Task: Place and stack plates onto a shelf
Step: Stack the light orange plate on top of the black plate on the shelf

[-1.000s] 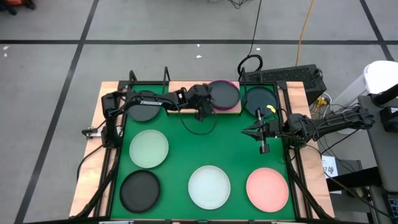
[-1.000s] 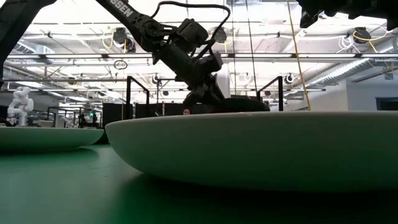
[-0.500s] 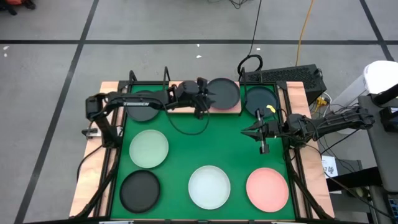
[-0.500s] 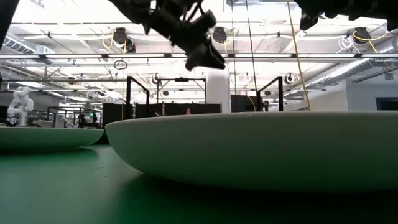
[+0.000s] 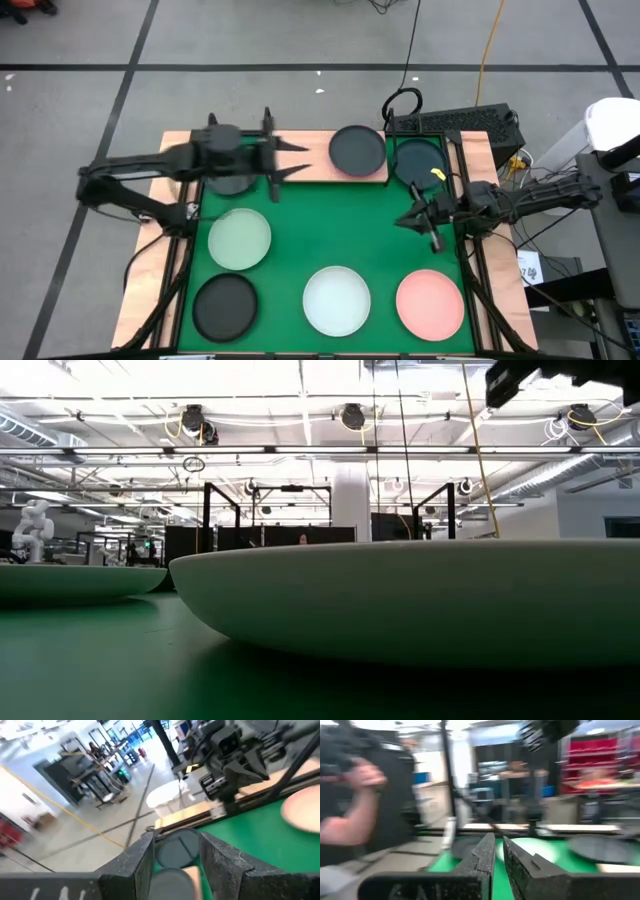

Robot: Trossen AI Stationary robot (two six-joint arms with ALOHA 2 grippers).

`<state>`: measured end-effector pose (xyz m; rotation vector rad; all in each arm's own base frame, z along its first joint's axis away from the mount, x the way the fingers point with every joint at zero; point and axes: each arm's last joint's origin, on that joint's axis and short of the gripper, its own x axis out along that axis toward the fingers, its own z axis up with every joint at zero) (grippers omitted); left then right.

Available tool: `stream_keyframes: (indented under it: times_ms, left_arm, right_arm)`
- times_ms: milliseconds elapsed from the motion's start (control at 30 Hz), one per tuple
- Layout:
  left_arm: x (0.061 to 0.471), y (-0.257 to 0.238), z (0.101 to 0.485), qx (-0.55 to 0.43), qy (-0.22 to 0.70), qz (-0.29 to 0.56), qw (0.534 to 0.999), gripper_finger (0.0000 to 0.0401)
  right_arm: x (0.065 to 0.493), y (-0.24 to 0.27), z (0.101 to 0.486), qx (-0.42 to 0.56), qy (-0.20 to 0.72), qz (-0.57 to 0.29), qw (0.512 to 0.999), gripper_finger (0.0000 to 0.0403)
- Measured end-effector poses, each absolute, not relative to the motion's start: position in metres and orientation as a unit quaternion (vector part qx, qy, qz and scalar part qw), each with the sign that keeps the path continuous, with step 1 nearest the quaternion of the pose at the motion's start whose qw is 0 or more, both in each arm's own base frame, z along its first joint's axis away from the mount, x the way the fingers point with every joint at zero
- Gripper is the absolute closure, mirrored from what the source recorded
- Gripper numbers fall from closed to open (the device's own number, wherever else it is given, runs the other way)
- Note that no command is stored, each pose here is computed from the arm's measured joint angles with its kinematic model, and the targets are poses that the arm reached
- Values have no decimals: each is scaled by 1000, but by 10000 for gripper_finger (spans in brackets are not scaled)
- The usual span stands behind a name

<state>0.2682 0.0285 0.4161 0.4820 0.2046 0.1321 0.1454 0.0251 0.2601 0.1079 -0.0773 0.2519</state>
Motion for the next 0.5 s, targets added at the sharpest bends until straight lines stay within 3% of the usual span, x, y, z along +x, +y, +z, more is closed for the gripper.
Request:
stream_keyframes:
  times_ms: [133,333,500]
  left_arm:
    - [234,19,413,187,72,62,978,240]
    - [232,12,346,128,-47,42,990,240]
    - [228,11,302,99,-135,47,985,240]
  right_arm:
    - [146,26,273,71,19,142,987,378]
    - [152,27,299,63,192,128,971,378]
    - [156,29,279,91,368,111,919,378]
